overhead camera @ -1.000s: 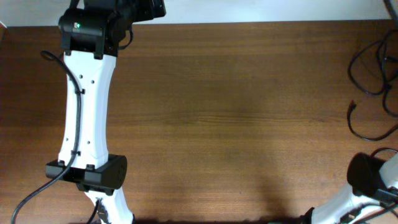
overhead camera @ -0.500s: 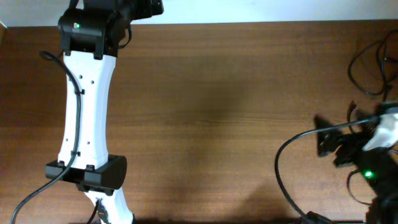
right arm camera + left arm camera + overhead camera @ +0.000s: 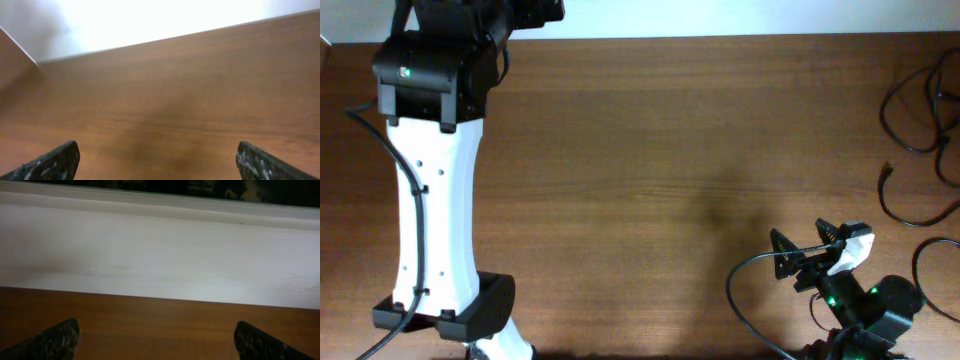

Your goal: Untangle cables

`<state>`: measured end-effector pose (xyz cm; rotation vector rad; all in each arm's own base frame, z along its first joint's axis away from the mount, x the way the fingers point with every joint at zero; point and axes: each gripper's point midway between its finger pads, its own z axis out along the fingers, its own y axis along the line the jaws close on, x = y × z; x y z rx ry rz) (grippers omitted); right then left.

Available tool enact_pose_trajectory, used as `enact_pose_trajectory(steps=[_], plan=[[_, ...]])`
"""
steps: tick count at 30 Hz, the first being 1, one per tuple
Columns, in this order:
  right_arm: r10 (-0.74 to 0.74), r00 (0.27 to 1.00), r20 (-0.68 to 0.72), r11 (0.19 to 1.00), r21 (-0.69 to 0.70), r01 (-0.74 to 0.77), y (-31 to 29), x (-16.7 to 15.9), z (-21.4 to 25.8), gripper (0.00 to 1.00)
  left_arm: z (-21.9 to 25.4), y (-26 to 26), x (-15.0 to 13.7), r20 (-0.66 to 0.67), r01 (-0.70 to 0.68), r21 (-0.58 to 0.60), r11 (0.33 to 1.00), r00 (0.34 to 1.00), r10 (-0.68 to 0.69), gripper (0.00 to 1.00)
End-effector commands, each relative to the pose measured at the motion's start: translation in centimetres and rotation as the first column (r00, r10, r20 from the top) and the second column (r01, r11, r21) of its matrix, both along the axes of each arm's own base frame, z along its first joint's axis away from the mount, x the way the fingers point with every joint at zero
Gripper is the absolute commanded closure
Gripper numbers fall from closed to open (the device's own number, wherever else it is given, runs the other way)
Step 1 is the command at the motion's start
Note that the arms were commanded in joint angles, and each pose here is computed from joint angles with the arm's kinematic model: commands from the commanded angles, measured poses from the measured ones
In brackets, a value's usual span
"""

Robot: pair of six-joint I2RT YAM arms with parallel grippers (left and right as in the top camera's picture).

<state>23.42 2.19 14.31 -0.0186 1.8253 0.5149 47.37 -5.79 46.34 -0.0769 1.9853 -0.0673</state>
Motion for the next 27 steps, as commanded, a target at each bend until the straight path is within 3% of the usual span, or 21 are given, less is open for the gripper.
enact_pose_trajectory(steps=[1, 6, 17, 18, 21, 23, 25, 27], plan=[[-0.027, 0.999, -0.026, 0.995, 0.091, 0.029, -0.1, 0.1, -1.3, 0.01, 1.2, 0.3, -1.0, 0.024, 0.0, 0.014, 1.0, 1.0, -0.001, 0.01], [-0.102, 0.99, -0.098, 0.99, 0.091, 0.111, -1.2, 0.1, -2.8, 0.01, 1.4, 0.3, -1.0, 0.029, 0.001, 0.013, 1.0, 1.0, -0.001, 0.01], [-0.102, 0.99, -0.098, 0.99, 0.091, 0.111, -1.2, 0.1, -2.8, 0.01, 1.5, 0.1, -1.0, 0.034, 0.008, 0.008, 1.0, 0.999, -0.008, 0.01], [-0.102, 0.99, -0.098, 0.99, 0.091, 0.111, -1.2, 0.1, -2.8, 0.01, 1.1, 0.1, -1.1, 0.016, 0.008, 0.011, 1.0, 1.0, -0.008, 0.01], [-0.102, 0.99, -0.098, 0.99, 0.091, 0.111, -1.2, 0.1, -2.8, 0.01, -3.6, -1.2, -3.8, -0.203, 0.101, -0.015, 0.995, 0.974, -0.102, 0.01], [-0.102, 0.99, -0.098, 0.99, 0.091, 0.111, -1.2, 0.1, -2.8, 0.01, -5.8, -0.9, -5.7, -0.316, 0.08, -0.027, 0.996, 0.945, -0.084, 0.02], [-0.102, 0.99, -0.098, 0.99, 0.091, 0.111, -1.2, 0.1, -2.8, 0.01, -5.2, -1.0, -5.2, -0.284, 0.056, -0.059, 0.997, 0.956, -0.071, 0.02], [-0.102, 0.99, -0.098, 0.99, 0.091, 0.111, -1.2, 0.1, -2.8, 0.01, -1.9, -0.7, -4.5, -0.158, 0.034, -0.107, 0.994, 0.986, -0.05, 0.01]])
